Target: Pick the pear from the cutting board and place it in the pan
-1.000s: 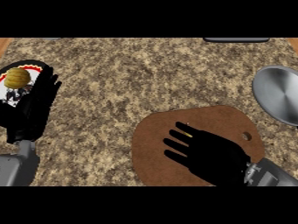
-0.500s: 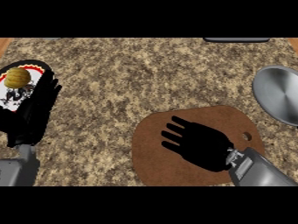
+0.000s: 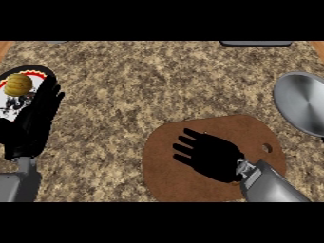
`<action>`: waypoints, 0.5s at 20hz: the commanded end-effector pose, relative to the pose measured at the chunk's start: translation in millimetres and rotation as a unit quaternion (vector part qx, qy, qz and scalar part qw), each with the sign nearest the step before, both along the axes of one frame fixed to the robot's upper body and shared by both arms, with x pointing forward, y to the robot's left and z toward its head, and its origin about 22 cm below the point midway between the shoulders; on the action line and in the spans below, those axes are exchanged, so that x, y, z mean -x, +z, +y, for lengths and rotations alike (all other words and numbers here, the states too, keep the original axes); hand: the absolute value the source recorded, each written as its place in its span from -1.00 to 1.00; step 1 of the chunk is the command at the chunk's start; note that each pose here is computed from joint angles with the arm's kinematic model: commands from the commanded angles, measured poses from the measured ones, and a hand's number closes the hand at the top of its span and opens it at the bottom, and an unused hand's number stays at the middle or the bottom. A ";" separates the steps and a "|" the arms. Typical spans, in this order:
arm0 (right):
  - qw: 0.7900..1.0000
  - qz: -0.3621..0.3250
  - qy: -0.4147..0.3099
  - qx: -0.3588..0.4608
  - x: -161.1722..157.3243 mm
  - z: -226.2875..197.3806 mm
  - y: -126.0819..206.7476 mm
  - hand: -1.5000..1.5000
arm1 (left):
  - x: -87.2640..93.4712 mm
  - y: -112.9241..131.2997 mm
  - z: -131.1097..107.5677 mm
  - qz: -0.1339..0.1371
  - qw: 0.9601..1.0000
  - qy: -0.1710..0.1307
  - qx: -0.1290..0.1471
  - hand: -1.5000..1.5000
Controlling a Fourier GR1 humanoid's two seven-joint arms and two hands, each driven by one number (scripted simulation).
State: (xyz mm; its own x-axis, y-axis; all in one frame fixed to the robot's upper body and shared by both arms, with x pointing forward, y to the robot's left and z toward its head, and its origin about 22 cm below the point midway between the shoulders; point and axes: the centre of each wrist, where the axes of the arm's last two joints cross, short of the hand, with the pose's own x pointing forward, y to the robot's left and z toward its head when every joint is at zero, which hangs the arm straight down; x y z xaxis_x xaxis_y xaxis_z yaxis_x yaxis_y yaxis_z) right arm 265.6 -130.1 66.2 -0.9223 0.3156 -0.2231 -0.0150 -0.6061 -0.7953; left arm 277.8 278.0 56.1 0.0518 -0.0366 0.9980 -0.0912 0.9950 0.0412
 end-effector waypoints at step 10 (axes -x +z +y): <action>0.998 0.029 0.058 -0.024 -6.5 6.7 -37.3 1.00 | 5.6 11.6 -18.1 0.003 1.000 -0.005 0.007 0.00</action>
State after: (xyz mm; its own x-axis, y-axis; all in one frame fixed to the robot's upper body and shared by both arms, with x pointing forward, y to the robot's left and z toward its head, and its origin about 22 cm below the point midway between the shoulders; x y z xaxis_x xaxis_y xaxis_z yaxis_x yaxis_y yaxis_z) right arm 270.8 -128.3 50.4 -0.9522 0.2309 -0.1999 0.0196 -0.6069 -0.7945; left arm 280.1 269.5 62.6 0.0485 -0.0322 0.9983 -0.0875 0.9955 0.0363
